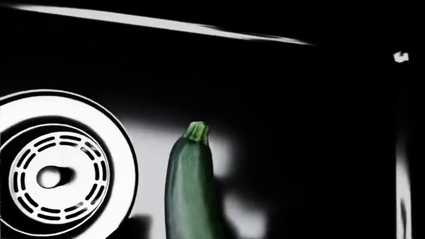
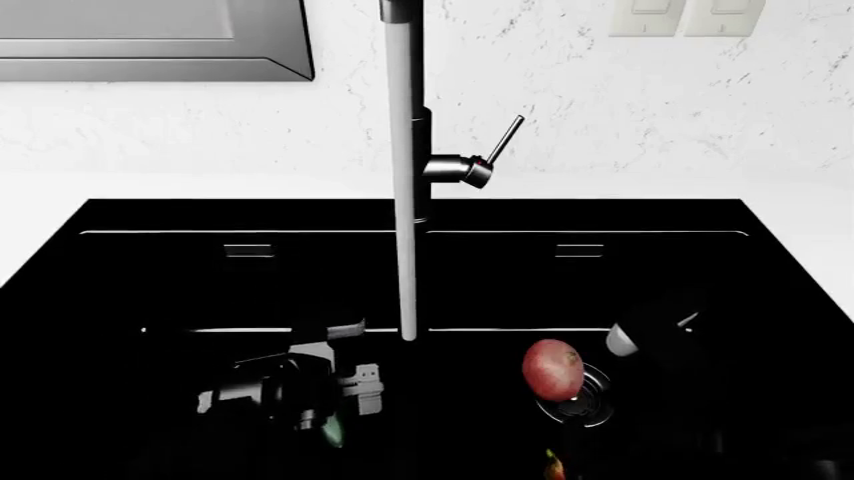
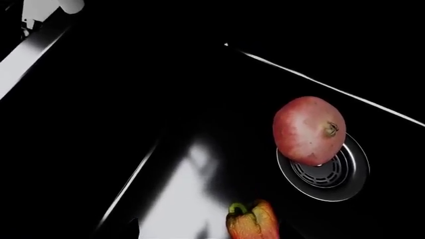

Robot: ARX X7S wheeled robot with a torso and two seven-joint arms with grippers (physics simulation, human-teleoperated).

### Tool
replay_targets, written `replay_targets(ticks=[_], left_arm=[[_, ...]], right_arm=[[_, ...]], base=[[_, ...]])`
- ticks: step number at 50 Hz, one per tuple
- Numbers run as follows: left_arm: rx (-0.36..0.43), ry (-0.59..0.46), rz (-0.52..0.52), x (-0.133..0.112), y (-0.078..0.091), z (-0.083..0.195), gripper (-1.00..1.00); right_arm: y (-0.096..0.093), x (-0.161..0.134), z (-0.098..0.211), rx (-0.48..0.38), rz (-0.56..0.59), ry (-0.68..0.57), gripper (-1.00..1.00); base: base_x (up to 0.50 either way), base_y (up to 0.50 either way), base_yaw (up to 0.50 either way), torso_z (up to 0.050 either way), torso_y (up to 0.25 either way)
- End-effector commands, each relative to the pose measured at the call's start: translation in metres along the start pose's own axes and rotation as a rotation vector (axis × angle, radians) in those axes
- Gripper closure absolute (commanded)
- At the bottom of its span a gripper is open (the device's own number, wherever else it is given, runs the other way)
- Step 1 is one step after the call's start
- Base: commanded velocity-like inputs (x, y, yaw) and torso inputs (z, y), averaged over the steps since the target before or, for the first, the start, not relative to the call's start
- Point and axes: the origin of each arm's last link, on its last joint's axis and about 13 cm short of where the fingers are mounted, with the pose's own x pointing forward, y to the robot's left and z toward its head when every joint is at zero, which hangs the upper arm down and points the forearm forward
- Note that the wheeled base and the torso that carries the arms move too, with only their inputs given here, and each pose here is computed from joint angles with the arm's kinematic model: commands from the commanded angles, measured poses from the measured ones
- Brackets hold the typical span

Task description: Pick the bell peppers and zucchinis from the sink and place them in one bowl. Place the pomegranate in the other bowl. Then turn off the sink faucet.

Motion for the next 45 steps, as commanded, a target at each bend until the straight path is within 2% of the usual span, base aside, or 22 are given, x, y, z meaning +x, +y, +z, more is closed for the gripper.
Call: replay_targets(ticks=[1, 4, 5, 16, 19, 24, 29, 38, 45], left_arm=[[0.042, 0.069, 0.030, 0.020, 0.006, -0.032, -1.00], [0.043, 0.073, 0.036, 0.020, 0.006, -0.034, -1.00], [0.044, 0.074, 0.038, 0.021, 0.006, -0.034, 1.00], [0.053, 0.049, 0.043, 0.020, 0.005, -0.033, 1.00], [0.049, -0.012, 0.001, 0.014, 0.004, -0.025, 1.00], [0.038, -0.209, -0.108, -0.018, 0.002, -0.001, 1.00], [0.026, -0.363, -0.155, -0.039, 0.003, 0.022, 1.00], [0.048, -0.489, -0.188, -0.066, 0.010, 0.032, 1.00], [0.058, -0.525, -0.191, -0.081, 0.021, 0.031, 1.00]], right_arm=[[-0.002, 0.003, 0.001, 0.007, 0.004, -0.005, -1.00], [-0.004, 0.003, 0.003, 0.008, 0.004, -0.007, -1.00], [-0.004, 0.003, 0.003, 0.009, 0.004, -0.008, -1.00], [-0.006, 0.004, 0.007, 0.009, 0.004, -0.012, -1.00], [-0.006, 0.004, 0.008, 0.009, 0.003, -0.012, -1.00], [-0.006, 0.004, 0.009, 0.006, 0.001, -0.014, -1.00], [-0.006, 0.003, 0.010, 0.003, 0.000, -0.015, -1.00], [-0.001, -0.003, 0.011, -0.015, -0.008, -0.016, -1.00], [0.022, -0.023, 0.005, -0.054, -0.025, -0.020, -1.00]], base=[[0.00, 0.00, 0.00, 0.000, 0.000], [0.00, 0.00, 0.00, 0.000, 0.000], [0.00, 0.00, 0.00, 0.000, 0.000], [0.00, 0.00, 0.00, 0.000, 0.000], [0.00, 0.00, 0.00, 0.000, 0.000], [0.00, 0.00, 0.00, 0.000, 0.000], [0.00, 0.00, 0.00, 0.000, 0.000], [0.00, 0.00, 0.00, 0.000, 0.000], [0.00, 0.00, 0.00, 0.000, 0.000]])
